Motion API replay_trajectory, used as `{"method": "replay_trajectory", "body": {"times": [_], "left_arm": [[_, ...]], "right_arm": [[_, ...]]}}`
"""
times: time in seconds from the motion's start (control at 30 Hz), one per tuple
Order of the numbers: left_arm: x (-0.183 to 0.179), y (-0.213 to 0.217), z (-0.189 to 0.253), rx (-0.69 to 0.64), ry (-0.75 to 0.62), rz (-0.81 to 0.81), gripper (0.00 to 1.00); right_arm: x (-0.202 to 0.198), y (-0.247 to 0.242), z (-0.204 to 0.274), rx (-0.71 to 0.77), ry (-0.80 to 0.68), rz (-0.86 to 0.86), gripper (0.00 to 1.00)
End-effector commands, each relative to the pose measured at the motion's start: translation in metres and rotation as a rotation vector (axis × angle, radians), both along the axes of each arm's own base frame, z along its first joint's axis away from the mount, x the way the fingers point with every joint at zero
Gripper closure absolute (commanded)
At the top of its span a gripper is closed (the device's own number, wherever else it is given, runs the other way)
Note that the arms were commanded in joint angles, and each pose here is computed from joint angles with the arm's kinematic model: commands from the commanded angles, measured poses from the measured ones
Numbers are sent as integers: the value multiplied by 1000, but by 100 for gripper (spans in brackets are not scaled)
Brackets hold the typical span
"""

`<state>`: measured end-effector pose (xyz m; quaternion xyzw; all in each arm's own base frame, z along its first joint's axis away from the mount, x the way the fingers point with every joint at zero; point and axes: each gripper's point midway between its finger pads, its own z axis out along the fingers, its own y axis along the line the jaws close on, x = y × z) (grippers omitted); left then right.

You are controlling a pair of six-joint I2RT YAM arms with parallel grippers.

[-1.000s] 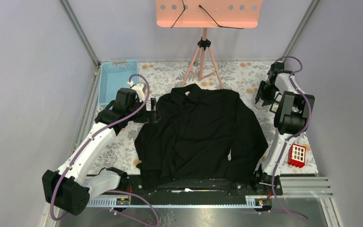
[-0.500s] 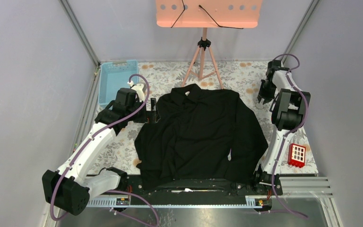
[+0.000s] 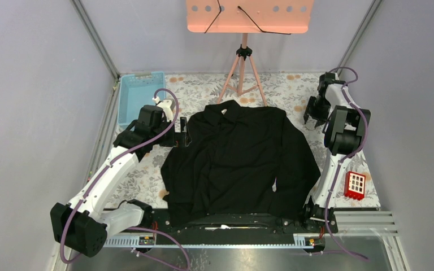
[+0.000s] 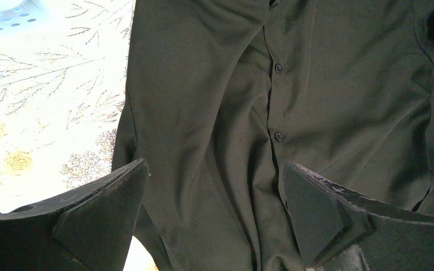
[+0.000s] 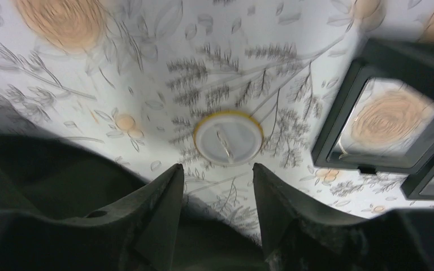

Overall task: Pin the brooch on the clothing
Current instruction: Adjust the brooch at the center of the board.

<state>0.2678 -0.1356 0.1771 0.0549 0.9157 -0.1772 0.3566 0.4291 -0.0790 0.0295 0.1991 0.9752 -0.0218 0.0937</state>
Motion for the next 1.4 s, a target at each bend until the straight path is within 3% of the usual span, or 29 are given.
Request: {"method": "replay_trajectory", "body": {"times": [0.0, 0.13, 0.2, 0.53, 0.77, 0.93, 1.1, 1.2, 1.37], "left_arm": [[8, -3, 12, -19, -59, -6, 1], [8, -3, 12, -20, -56, -8, 1], [7, -3, 12, -22, -56, -8, 1], [5, -6, 13, -36, -55, -19, 1], [4, -5, 15, -37, -68, -17, 1], [4, -4, 18, -36, -78, -12, 1], [6, -3, 20, -36, -91, -10, 1], [10, -6, 23, -52, -96, -3, 1], [9, -35, 34, -82, -136, -23, 2]], "right_arm": [[4, 24, 29, 62, -147, -31, 38], [10, 30, 40, 78, -254, -163, 15], [15, 26, 38, 65, -289, -226, 12], [33, 20, 15, 63, -254, -321, 14], [21, 9, 10, -2, -193, -359, 13], [19, 8, 10, -20, -167, -343, 8], [20, 13, 10, 0, -171, -309, 11], [26, 24, 22, 64, -236, -225, 12], [15, 13, 92, -21, -372, -156, 9]]}}
